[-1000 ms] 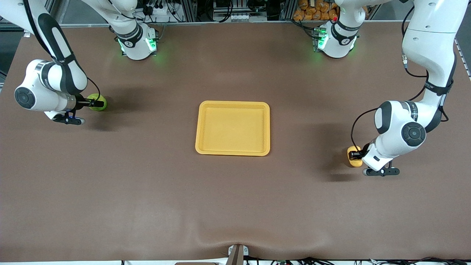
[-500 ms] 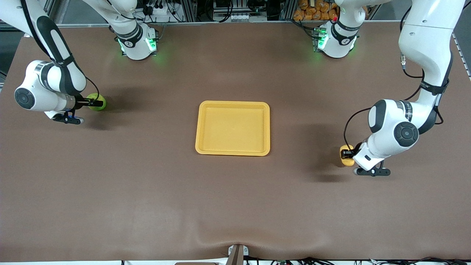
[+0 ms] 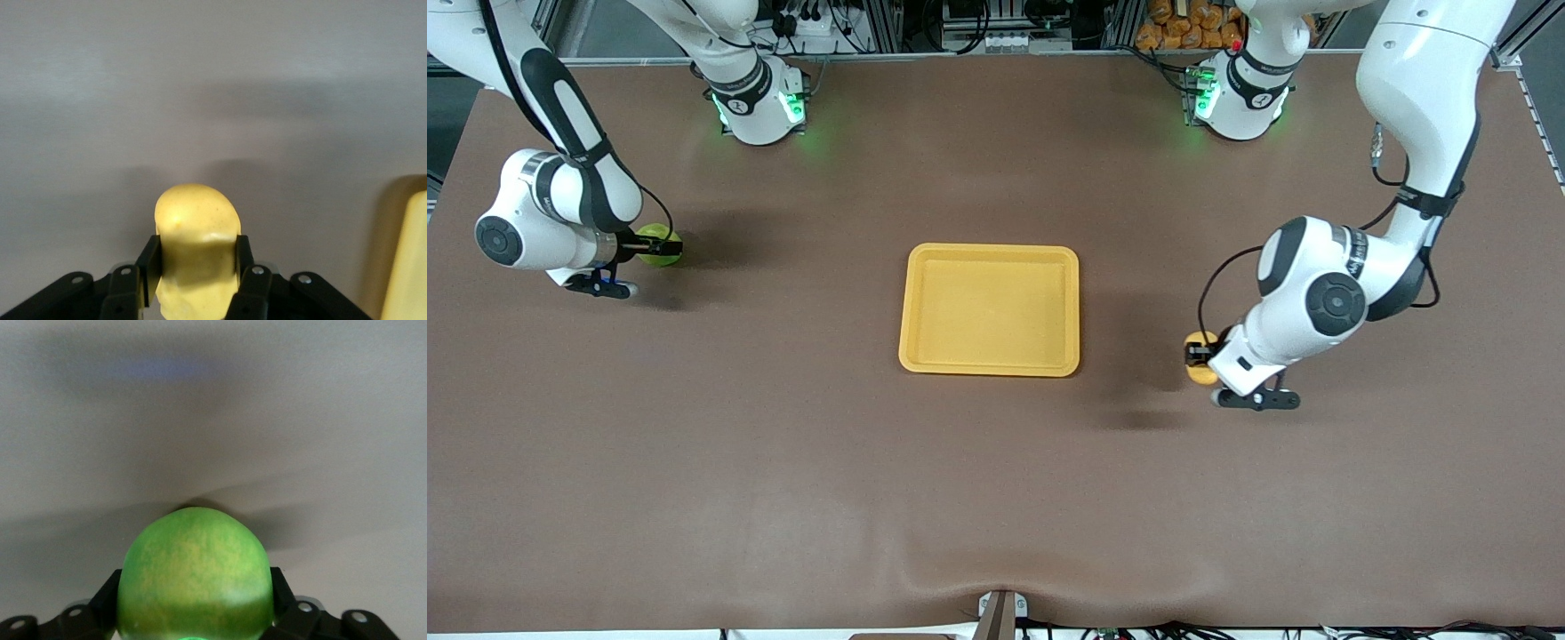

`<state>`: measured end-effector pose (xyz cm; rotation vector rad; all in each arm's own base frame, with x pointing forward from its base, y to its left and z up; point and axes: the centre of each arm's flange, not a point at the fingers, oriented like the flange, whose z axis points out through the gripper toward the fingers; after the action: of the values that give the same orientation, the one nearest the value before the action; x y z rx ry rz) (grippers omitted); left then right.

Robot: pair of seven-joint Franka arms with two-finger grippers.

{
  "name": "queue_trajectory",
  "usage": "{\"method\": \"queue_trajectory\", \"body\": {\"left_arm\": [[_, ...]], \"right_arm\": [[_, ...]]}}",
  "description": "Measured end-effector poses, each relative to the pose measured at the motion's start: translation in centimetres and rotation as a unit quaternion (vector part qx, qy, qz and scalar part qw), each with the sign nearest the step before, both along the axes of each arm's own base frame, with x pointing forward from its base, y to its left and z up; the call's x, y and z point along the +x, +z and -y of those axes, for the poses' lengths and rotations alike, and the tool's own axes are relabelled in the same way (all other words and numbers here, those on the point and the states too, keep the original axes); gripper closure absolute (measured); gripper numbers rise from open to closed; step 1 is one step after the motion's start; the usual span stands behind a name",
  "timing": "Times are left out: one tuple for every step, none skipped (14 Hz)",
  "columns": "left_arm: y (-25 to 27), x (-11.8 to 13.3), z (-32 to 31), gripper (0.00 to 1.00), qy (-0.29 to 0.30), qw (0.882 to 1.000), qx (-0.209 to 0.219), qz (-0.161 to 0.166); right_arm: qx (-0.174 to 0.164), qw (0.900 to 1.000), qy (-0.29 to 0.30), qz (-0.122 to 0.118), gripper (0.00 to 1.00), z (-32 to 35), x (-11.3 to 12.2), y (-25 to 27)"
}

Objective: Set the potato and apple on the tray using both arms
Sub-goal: 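Carry the potato with the left gripper over the yellow tray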

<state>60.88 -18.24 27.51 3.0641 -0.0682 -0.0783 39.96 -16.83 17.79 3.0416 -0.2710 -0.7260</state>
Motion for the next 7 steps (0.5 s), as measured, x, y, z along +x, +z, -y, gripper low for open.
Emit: {"method": "queue_trajectory", "body": {"left_arm": [[0.2, -0.4, 1.3, 0.52, -0.005, 1.0, -0.002, 0.001], [0.5, -0.7, 2.7, 0.52, -0.008, 1.0, -0.004, 0.002], [0.8, -1.1, 4.3, 0.52, -0.01, 1.0, -0.005, 0.004], [1.2, -1.6, 6.2, 0.52, -0.012, 1.0, -0.006, 0.007], [1.5, -2.1, 8.1, 0.52, -0.014, 1.0, -0.007, 0.009], [1.8, -2.8, 9.9, 0.52, -0.018, 1.0, -0.008, 0.011], [1.9, -3.5, 11.5, 0.52, -0.022, 1.0, -0.009, 0.012]], "right_arm": [[0.0, 1.0, 0.0, 0.0, 0.12, 0.0, 0.0, -0.1], [0.0, 1.0, 0.0, 0.0, 0.12, 0.0, 0.0, -0.1], [0.0, 1.0, 0.0, 0.0, 0.12, 0.0, 0.0, -0.1], [0.0, 1.0, 0.001, 0.001, 0.12, 0.0, 0.1, 0.0], [-0.001, 1.0, 0.001, 0.004, 0.12, 0.0, 0.3, 0.1], [-0.002, 1.0, 0.002, 0.007, 0.12, 0.0, 0.6, 0.2], [-0.003, 1.0, 0.005, 0.011, 0.12, -0.1, 0.9, 0.4]]}}
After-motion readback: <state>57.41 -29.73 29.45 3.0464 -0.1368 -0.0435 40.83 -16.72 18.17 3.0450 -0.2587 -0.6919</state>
